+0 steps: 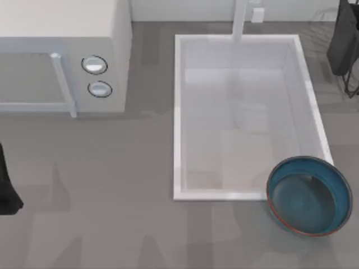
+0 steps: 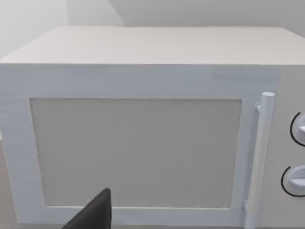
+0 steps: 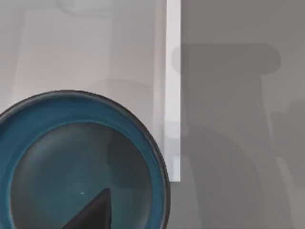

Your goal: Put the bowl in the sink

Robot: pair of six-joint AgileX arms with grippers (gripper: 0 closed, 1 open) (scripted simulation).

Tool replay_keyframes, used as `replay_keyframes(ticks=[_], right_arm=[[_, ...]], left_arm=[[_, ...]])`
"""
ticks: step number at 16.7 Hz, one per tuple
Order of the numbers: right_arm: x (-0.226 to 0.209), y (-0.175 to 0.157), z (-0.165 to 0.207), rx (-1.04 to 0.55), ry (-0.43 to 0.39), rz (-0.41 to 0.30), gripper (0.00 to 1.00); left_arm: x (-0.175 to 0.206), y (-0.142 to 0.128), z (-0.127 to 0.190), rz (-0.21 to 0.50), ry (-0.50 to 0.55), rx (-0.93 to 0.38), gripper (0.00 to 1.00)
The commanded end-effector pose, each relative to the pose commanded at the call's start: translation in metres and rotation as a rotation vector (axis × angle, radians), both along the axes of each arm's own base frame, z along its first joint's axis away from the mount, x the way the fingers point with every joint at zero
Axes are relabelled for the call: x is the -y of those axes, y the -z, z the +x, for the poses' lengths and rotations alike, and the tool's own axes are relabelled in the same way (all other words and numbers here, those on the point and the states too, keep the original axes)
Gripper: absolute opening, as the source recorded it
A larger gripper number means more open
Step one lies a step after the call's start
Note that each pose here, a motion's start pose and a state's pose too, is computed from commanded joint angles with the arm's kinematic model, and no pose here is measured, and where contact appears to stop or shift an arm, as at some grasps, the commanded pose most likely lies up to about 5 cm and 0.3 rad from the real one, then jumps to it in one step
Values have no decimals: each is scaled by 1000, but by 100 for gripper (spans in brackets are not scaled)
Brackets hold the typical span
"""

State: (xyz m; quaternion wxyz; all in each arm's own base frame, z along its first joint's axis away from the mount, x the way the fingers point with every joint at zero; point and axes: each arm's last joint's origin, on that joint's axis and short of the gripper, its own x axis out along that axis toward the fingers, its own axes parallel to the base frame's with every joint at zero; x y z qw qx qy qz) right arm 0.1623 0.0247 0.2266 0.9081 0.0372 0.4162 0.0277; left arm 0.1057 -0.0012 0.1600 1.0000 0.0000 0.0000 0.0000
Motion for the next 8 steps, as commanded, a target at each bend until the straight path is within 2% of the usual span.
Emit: replay_keyframes(ticks=[4,8], right_arm=[[-19,-8,42,-316,-3,-33,100],[-37,-6,72,-526,0,-75,100]], left_arm=[[0,0,0,0,0,0,100],[0,0,0,0,0,0,100]])
